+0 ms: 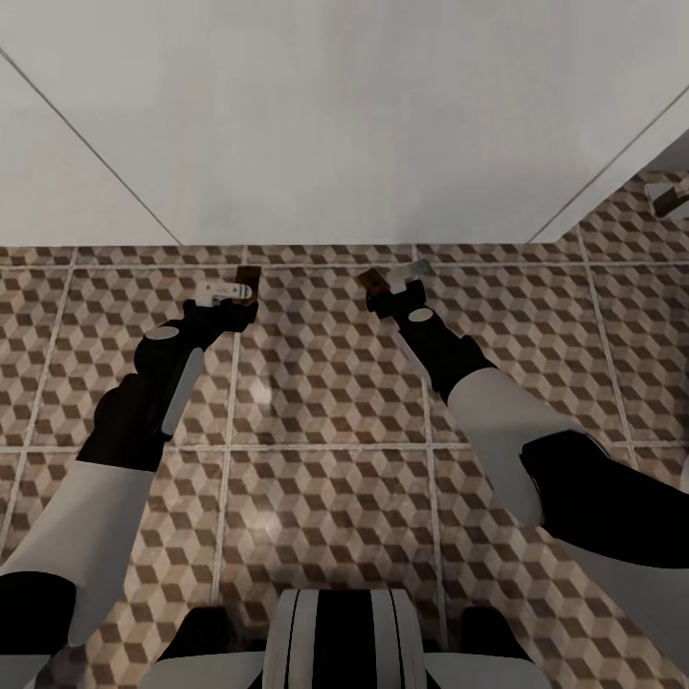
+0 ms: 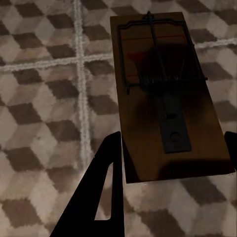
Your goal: Take the four mousetraps from the cabinet in the bathroom and place them on the bathroom floor. Make sure all four end up on the same floor surface, and ensure that at least two of them are either under or directly next to the same bathroom sink.
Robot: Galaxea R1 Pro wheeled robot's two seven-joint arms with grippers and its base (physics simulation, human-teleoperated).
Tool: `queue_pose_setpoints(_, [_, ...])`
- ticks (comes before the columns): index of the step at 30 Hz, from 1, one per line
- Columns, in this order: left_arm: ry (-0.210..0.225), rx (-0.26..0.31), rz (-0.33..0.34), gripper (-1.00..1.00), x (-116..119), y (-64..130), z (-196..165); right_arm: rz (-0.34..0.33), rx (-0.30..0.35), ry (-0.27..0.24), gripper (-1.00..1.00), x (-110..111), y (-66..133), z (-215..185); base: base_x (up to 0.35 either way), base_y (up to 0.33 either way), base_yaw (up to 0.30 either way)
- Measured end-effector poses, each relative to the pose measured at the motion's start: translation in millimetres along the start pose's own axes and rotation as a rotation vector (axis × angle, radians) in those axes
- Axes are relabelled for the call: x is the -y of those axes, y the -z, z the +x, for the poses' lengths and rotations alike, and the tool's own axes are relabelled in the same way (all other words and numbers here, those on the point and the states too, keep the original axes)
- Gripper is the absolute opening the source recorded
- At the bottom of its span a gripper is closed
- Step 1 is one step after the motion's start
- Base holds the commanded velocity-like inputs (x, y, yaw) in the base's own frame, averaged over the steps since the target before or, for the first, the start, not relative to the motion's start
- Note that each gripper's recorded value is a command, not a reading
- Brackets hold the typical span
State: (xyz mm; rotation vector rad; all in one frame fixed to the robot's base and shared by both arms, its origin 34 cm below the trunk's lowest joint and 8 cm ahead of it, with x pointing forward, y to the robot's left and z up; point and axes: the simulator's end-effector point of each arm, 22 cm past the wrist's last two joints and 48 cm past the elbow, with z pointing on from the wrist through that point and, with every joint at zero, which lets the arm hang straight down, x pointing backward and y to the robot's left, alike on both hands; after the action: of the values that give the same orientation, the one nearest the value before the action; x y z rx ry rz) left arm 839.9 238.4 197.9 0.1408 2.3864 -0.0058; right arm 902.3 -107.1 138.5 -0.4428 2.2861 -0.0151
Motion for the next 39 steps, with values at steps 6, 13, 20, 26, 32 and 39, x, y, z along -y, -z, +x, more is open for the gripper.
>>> queue_pose_setpoints(6, [0.0,-0.001,0.0,-1.0,-0.1,-0.1,0.3,-0.001,-0.001,-0.012,-1.0,-0.3,-0.1,0.4,0.016,0.002,0.0])
queue_pose_setpoints(13, [0.0,-0.002,0.0,-1.0,-0.2,-0.3,0.8,-0.001,-0.001,-0.014,-1.0,-0.3,-0.1,0.4,0.001,0.0,0.0])
queue_pose_setpoints(20, [0.0,-0.007,0.0,-1.0,0.2,-0.6,3.4,-0.002,-0.004,-0.014,-1.0,-0.6,-0.1,1.9,0.0,0.0,0.0])
queue_pose_setpoints(26, [0.001,-0.016,0.001,-1.0,0.6,-1.0,8.5,-0.003,-0.008,-0.016,-1.0,-0.9,-0.2,3.3,0.0,0.0,0.0])
queue_pose_setpoints(32, [0.001,-0.023,0.001,-1.0,0.7,-0.6,13.0,-0.019,-0.013,-0.052,-1.0,-4.4,-0.1,4.5,0.0,0.0,0.0])
queue_pose_setpoints(39, [0.001,-0.028,0.002,-1.0,1.2,-0.3,16.6,-0.066,-0.017,-0.12,-1.0,-14.8,0.3,4.7,0.0,0.0,0.0])
